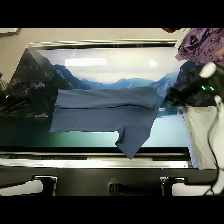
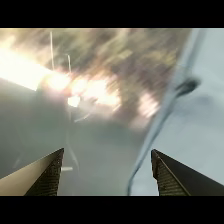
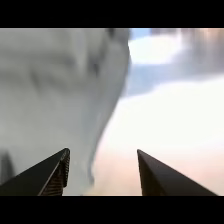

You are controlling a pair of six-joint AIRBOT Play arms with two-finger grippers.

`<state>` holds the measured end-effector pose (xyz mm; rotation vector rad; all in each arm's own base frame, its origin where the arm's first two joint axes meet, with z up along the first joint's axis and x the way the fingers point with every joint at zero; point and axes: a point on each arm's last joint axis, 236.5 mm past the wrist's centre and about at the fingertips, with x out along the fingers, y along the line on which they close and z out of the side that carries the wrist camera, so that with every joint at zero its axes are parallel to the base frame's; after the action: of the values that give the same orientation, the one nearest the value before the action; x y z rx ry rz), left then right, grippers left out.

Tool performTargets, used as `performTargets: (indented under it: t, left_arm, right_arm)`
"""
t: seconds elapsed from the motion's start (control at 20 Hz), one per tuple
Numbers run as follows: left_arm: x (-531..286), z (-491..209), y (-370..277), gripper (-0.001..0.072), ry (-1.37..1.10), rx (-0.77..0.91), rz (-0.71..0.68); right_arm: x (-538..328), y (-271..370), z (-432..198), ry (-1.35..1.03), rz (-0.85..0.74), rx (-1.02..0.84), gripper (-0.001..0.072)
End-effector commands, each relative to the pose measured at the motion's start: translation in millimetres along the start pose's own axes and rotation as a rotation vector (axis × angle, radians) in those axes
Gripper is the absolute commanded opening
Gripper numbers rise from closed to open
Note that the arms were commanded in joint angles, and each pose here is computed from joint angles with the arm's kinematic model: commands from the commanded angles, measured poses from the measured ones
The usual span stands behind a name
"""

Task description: Fold the clothes and pants, and hang the long-sleeved shirts on hangers.

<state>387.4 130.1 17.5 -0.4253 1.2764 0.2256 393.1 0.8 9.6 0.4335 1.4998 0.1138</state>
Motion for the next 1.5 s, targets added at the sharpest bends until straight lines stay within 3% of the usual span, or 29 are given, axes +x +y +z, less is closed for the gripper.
performTargets:
  t: [0.0,0.25,1.45]
  left_arm:
    - [-8,-44,34,0.0619,-0.004,-0.126,0.017]
    - [11,-81,32,0.0619,0.068,-0.144,0.005]
    - [15,-66,20,0.0619,0.011,-0.152,-0.006]
  right_arm:
    - [30,-2,-82,0.030,0.203,0.102,0.0480]
    - [97,32,-154,0.052,0.454,0.249,0.0479]
    - [132,32,-176,0.028,0.518,0.459,0.0476]
